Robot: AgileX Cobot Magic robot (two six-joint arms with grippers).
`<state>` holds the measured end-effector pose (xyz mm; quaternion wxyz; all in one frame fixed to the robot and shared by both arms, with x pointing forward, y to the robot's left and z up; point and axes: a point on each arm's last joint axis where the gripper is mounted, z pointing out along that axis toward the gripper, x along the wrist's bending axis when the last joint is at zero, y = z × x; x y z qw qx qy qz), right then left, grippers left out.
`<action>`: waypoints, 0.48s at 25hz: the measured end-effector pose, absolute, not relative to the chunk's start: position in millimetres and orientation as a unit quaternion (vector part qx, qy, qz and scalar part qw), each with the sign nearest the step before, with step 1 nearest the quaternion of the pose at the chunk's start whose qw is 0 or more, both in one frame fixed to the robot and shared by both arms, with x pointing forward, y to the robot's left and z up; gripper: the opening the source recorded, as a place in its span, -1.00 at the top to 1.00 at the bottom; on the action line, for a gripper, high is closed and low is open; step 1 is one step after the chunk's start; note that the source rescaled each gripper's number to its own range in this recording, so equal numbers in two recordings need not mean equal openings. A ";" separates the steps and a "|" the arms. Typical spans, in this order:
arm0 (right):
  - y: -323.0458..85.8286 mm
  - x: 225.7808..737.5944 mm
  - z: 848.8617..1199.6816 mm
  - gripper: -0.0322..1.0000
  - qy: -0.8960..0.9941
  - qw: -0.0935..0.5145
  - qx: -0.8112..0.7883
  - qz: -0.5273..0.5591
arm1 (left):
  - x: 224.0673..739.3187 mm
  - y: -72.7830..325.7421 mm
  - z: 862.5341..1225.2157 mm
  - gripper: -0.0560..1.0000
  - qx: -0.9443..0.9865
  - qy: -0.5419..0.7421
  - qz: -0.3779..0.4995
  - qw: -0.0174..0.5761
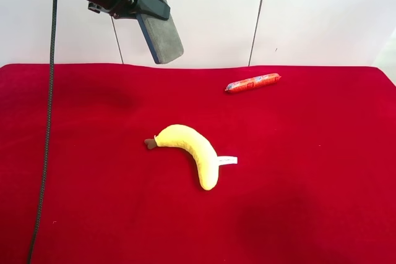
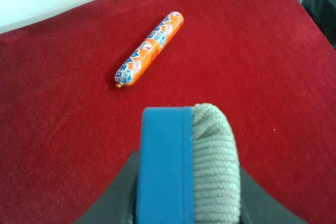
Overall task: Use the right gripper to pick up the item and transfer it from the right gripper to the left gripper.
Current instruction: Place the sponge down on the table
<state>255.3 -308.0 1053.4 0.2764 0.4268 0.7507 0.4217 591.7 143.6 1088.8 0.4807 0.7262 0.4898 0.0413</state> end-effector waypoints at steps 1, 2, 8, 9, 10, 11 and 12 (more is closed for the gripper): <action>-310.6 252.4 1052.9 -1.00 0.743 0.282 0.432 0.427 | 591.7 143.6 1088.8 0.85 0.726 0.490 0.041 0.481; -313.1 249.5 1052.5 -1.00 0.733 0.290 0.438 0.432 | 591.7 143.6 1088.8 0.85 0.726 0.490 0.041 0.481; -316.6 242.8 1049.4 -1.00 0.683 0.336 0.506 0.406 | 591.8 143.7 1088.8 0.85 0.726 0.490 0.042 0.481; -316.3 242.1 1048.9 -1.00 0.675 0.342 0.518 0.399 | 591.8 143.7 1088.8 0.85 0.726 0.490 0.042 0.481; -316.0 241.5 1048.5 -1.00 0.668 0.347 0.529 0.392 | 591.9 143.7 1088.9 0.85 0.726 0.490 0.042 0.481; -315.5 240.9 1048.4 -1.00 0.663 0.352 0.534 0.387 | 592.0 143.7 1088.9 0.85 0.725 0.490 0.043 0.481; -314.9 240.3 1048.0 -1.00 0.658 0.357 0.543 0.382 | 592.1 143.8 1088.9 0.85 0.725 0.490 0.043 0.481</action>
